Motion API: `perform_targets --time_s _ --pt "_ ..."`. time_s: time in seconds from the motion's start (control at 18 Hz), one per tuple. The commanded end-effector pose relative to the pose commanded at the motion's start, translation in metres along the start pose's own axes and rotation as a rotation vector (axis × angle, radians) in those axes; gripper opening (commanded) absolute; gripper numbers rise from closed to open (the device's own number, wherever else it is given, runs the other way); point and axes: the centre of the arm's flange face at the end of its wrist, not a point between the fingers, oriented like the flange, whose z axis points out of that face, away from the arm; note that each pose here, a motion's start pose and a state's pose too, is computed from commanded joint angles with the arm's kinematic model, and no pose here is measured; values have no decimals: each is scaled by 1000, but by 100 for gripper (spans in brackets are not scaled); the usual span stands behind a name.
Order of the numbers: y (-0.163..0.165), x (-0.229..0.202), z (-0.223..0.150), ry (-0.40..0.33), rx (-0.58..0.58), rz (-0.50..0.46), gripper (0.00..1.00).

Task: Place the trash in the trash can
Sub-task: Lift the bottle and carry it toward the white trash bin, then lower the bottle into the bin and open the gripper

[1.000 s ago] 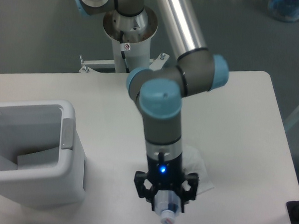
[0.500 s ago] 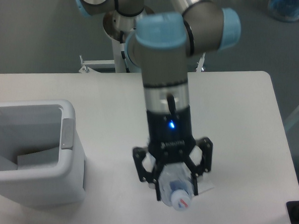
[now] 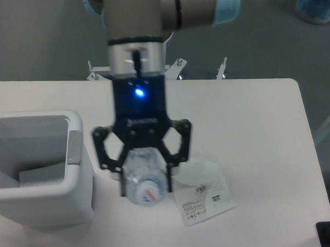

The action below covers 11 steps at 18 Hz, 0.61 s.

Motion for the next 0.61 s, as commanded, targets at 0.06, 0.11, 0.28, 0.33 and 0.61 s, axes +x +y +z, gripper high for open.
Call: perform_targets --time_s 0.06,0.11,0.28,0.33,0.61 --pt "0 9 -3 13 3 3 70" --pt "-2 12 -9 17 11 2 70" --pt "-4 35 -18 49 20 8 70" --pt "-3 43 -19 59 20 15 70" --pt "8 94 -16 122 1 25 70"
